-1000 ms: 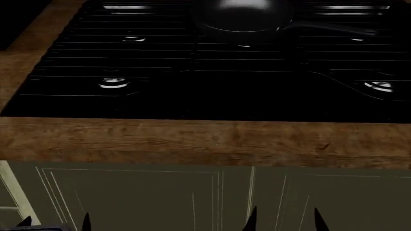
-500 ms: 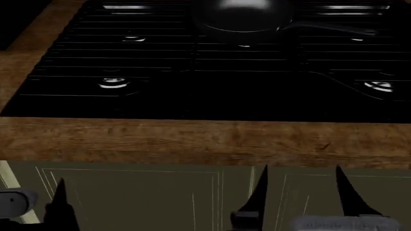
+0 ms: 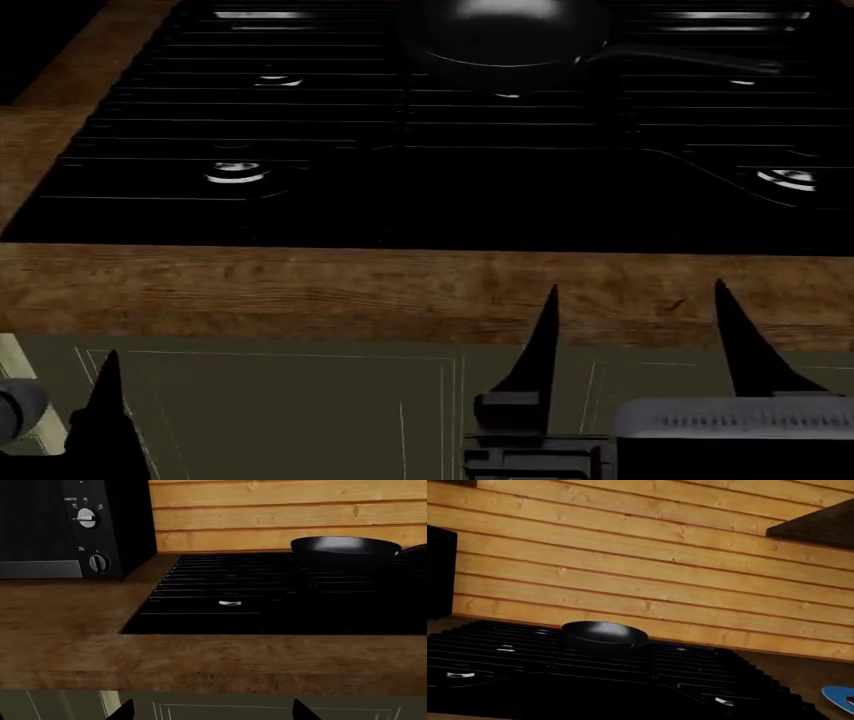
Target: Pick the lobster from the plate and place it in the pan.
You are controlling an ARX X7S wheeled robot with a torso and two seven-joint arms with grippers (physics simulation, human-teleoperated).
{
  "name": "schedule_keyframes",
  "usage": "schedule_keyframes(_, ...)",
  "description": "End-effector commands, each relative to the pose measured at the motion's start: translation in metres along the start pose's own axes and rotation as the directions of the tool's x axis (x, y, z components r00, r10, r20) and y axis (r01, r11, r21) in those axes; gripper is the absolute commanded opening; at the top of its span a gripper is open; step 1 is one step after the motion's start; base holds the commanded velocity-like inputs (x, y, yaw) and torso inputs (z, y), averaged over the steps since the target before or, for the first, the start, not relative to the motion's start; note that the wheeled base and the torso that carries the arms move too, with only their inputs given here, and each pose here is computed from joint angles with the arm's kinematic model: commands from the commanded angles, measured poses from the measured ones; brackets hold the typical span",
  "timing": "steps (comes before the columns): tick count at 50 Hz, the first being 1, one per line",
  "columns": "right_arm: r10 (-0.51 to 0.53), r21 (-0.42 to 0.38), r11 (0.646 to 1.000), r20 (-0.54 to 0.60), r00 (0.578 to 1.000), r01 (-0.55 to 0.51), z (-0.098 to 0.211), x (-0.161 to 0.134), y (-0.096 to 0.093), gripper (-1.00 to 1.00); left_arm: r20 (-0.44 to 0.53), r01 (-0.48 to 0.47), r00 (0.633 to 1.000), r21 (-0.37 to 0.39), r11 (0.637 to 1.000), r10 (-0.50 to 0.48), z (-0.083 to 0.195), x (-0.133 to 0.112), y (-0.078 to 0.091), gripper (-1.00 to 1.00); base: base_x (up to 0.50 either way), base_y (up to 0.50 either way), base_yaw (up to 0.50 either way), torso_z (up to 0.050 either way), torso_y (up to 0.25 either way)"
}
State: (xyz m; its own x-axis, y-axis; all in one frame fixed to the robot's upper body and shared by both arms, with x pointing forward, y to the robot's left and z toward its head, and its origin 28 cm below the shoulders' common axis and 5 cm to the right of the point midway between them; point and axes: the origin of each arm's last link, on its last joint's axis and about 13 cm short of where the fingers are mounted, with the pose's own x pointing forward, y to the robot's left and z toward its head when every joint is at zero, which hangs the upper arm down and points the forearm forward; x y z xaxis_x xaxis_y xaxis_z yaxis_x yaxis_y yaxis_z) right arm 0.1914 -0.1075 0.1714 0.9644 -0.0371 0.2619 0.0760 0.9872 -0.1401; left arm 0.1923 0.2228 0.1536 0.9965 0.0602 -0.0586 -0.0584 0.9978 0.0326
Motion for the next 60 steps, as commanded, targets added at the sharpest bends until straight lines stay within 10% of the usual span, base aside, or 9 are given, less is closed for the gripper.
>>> schedule_keyframes(1,-0.013,-0.001,1.000,0.017,1.000,0.013,0.011,-0.001,-0.003,1.00,0.044,0.001,0.999,-0.015,1.000,0.000,0.010,-0.001,0.003,1.00,0.00,0.00,0.00,0.000,0.000)
schedule_keyframes(16,-0.016,0.002,1.000,0.046,0.999,0.016,0.023,-0.001,-0.005,1.00,0.081,-0.012,0.997,0.041,0.999,0.008,0.050,-0.003,0.007,1.00,0.00,0.00,0.00,0.000,0.000)
schedule_keyframes(60,-0.028,-0.002,1.000,0.048,0.998,0.028,0.025,0.000,-0.008,1.00,0.113,-0.003,0.994,0.017,1.000,0.001,0.052,-0.011,0.008,1.00,0.00,-0.28,0.00,0.000,0.000)
